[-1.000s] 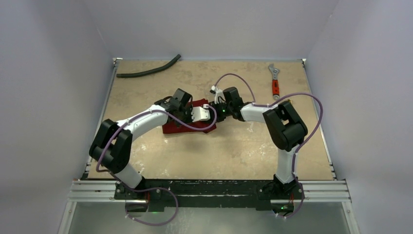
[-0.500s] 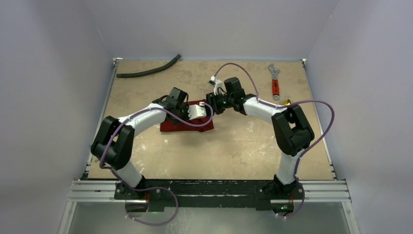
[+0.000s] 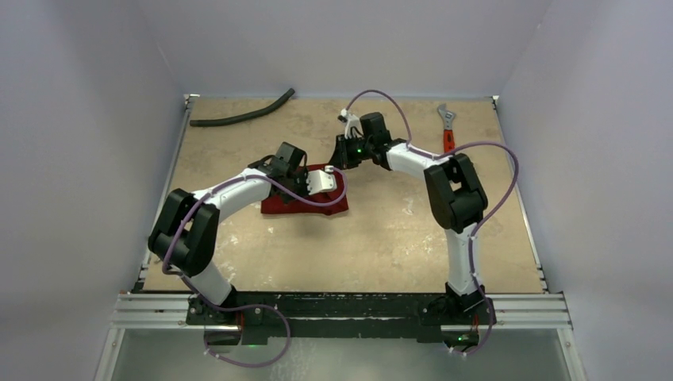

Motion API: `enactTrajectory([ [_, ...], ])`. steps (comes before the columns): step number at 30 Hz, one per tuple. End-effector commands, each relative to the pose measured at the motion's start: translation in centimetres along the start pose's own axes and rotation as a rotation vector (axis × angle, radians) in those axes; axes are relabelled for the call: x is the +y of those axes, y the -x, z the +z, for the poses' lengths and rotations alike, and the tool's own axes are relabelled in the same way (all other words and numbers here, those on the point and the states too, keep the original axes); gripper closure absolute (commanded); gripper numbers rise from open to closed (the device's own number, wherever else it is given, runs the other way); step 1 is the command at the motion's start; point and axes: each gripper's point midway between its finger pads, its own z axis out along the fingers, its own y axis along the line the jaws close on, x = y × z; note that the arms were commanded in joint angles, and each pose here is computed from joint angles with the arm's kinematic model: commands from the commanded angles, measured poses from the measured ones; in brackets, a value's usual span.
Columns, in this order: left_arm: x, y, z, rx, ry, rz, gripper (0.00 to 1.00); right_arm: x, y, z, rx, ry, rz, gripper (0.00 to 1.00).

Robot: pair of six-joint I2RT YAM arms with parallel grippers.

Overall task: Fold the napkin into a case and place the utensils inside
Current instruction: Smooth out the 2/3-rectangle-folded napkin at the center of the board.

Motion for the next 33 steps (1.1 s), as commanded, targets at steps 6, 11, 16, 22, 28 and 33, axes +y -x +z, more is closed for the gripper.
enactTrajectory([
  [6, 3.0, 1.2, -1.6, -0.07, 0.057, -0.047, 1.0, -3.0, -3.0, 1.4, 0.029, -0.083, 0.041, 0.85],
  [11, 4.3, 0.5, -0.7, -0.062, 0.071, -0.071, 1.0, -3.6, -3.6, 1.2, 0.024, -0.11, 0.037, 0.85],
  [16, 3.9, -0.3, 1.4, -0.039, 0.041, -0.087, 1.0, -1.6, -0.8, -1.3, -0.05, -0.109, 0.023, 0.67],
  [22, 3.3, -1.6, 3.2, -0.004, 0.021, -0.099, 1.0, 0.3, 1.1, -5.5, -0.128, -0.083, 0.018, 0.52],
  [28, 3.2, -1.6, 3.8, -0.01, 0.017, -0.112, 1.0, 0.5, -3.4, -6.1, -0.075, -0.065, 0.022, 0.54],
  [33, 3.0, -1.9, 4.1, -0.007, 0.017, -0.111, 1.0, 1.0, -4.8, -5.2, -0.045, -0.061, 0.018, 0.55],
])
